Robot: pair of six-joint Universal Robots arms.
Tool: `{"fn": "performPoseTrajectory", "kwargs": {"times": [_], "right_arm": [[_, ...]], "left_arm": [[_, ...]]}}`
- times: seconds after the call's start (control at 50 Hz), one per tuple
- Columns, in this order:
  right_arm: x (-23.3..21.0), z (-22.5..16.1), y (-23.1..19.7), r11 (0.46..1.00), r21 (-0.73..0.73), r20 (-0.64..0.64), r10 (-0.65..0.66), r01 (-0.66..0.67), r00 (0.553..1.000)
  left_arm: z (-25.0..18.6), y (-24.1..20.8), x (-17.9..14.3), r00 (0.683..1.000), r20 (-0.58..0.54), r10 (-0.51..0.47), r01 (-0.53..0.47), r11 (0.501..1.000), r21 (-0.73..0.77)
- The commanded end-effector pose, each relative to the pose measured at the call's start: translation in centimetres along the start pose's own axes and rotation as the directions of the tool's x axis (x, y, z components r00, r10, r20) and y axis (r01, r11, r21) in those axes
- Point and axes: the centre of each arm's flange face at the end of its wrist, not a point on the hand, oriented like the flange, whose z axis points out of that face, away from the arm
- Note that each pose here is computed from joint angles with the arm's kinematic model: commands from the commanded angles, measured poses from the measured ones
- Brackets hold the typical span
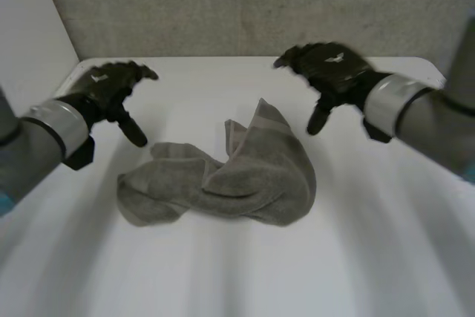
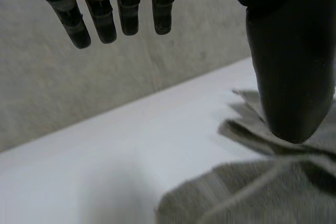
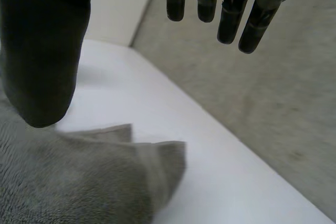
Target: Fold the towel.
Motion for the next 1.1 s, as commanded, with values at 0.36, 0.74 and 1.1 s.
{"fn": "performPoseTrajectory", "kwargs": {"times": [0.36, 0.74, 1.1], "right_arm": [[-5.9, 10.4, 10.5, 0.991, -0.04, 0.182, -0.121, 0.131, 0.976], [-5.8, 9.2, 11.2, 0.977, -0.069, 0.198, -0.185, 0.201, 0.963], [-4.6, 2.7, 8.5, 0.941, -0.119, 0.184, -0.292, 0.316, 0.939]], "left_arm": [[6.8, 10.6, 0.3, 0.987, -0.154, 0.037, -0.071, 0.971, -0.226], [4.7, 9.0, 1.7, 0.968, -0.209, 0.141, -0.189, 0.955, -0.229], [1.9, 7.8, 2.4, 0.966, -0.215, 0.144, -0.192, 0.956, -0.224]]}}
